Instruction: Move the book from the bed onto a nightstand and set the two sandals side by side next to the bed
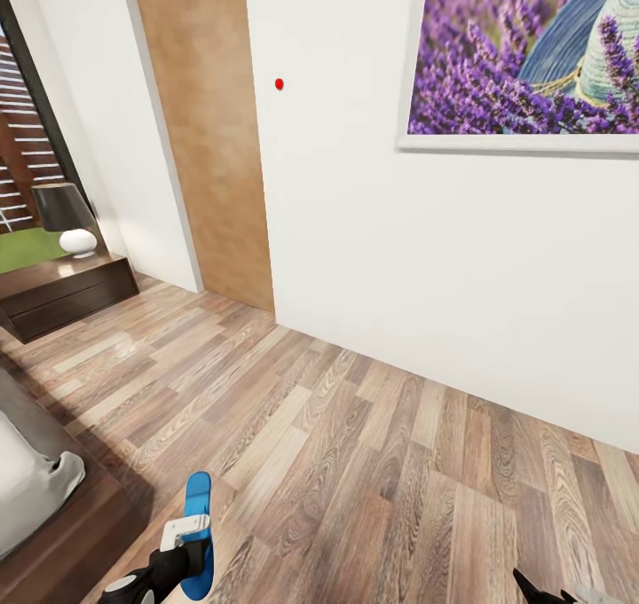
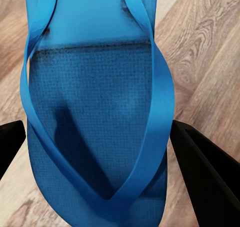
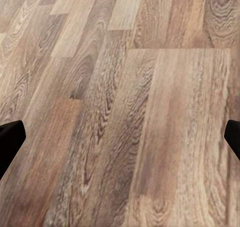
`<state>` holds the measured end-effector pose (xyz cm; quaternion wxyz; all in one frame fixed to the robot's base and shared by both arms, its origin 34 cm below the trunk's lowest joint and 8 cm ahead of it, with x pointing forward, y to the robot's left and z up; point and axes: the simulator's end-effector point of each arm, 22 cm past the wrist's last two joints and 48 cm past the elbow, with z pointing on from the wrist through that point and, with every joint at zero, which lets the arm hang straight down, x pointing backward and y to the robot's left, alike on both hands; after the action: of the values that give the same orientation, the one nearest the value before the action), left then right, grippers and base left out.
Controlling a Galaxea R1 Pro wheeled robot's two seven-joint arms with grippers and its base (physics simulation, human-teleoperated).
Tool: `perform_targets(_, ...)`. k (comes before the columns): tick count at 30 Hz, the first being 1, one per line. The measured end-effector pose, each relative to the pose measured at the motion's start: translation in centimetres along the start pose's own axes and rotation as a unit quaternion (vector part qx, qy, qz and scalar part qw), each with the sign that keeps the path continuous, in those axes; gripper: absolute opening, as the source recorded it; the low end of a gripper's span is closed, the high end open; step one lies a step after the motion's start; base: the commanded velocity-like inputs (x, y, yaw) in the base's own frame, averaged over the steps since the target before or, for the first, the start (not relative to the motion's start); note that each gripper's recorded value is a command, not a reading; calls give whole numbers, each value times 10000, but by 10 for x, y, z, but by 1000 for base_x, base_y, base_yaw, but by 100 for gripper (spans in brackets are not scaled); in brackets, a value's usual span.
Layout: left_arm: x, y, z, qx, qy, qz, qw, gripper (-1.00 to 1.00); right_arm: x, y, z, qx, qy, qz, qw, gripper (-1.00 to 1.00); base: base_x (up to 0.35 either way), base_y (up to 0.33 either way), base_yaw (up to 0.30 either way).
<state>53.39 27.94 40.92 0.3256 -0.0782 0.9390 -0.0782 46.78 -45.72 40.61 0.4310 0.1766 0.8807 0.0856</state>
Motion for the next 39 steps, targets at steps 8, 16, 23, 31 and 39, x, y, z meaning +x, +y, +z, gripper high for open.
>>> perform_targets(8,0,0,0,0,-1,1,10000,-100,0,0,0,0,3,0,10000,100,0,0,-67)
perform_targets(16,0,0,0,0,2,1,10000,-100,0,0,0,2,5,0,10000,100,0,0,-257)
perform_targets(23,0,0,0,0,4,1,10000,-100,0,0,0,3,5,0,10000,100,0,0,-281)
perform_targets(31,0,0,0,0,3,1,10000,-100,0,0,0,2,5,0,10000,100,0,0,-282)
perform_targets(39,0,0,0,0,4,2,10000,-100,0,0,0,2,5,-1,10000,100,0,0,-282)
